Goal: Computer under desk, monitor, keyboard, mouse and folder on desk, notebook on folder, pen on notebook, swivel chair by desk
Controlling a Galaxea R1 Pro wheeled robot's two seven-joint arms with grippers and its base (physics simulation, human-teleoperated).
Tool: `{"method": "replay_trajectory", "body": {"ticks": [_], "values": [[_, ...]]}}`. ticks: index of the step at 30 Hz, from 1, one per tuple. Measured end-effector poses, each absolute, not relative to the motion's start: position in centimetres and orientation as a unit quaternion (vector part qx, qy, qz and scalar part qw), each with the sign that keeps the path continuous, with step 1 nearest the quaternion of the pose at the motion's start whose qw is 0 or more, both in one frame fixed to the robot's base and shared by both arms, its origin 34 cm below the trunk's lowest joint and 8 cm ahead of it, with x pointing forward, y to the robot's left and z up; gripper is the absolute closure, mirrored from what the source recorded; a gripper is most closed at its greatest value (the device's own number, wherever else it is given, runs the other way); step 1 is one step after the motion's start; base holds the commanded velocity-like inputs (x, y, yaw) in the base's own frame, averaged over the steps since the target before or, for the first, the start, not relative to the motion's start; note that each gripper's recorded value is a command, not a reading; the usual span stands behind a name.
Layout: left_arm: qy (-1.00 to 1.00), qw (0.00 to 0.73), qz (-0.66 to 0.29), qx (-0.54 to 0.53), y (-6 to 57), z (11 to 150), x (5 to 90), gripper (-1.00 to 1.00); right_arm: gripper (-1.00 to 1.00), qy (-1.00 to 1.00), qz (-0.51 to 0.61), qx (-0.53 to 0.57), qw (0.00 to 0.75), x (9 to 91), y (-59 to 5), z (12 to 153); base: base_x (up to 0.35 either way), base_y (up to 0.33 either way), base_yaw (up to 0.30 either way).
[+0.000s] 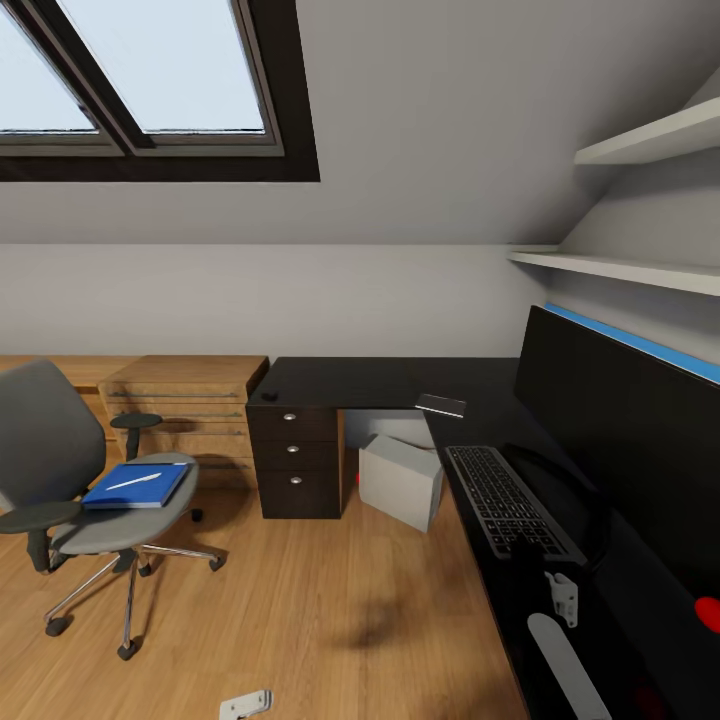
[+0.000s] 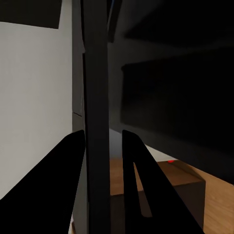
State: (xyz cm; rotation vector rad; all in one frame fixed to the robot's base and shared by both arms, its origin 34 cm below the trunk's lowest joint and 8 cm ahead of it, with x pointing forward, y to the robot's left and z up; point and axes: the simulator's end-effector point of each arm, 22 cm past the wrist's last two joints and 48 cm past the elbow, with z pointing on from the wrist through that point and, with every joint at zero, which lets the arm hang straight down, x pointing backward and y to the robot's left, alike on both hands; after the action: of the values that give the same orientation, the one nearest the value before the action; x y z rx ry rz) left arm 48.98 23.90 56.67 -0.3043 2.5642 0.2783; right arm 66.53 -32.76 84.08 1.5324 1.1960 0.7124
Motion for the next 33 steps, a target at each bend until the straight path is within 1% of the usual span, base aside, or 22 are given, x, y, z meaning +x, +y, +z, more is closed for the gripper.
{"method": "replay_trajectory", "body": {"ticks": [10, 16, 24, 33], "values": [[0.951, 0.269, 0.103, -0.113, 23.9, 56.66, 48.97, -1.0, 1.0, 0.497, 0.296, 0.636, 0.511, 66.54, -32.86, 84.12, 0.006, 0.0, 0.0], [0.951, 0.269, 0.103, -0.113, 23.9, 56.68, 48.97, -1.0, 1.0, 0.497, 0.297, 0.636, 0.511, 66.53, -32.84, 84.13, 0.168, 0.0, 0.0], [0.951, 0.269, 0.103, -0.113, 23.9, 56.66, 48.97, -1.0, 1.0, 0.496, 0.296, 0.636, 0.511, 66.53, -32.84, 84.11, 0.029, 0.0, 0.0], [0.951, 0.269, 0.103, -0.113, 23.9, 56.67, 48.97, -1.0, 1.0, 0.495, 0.296, 0.638, 0.51, 66.49, -32.9, 84.06, 0.088, -0.004, 0.0]]}}
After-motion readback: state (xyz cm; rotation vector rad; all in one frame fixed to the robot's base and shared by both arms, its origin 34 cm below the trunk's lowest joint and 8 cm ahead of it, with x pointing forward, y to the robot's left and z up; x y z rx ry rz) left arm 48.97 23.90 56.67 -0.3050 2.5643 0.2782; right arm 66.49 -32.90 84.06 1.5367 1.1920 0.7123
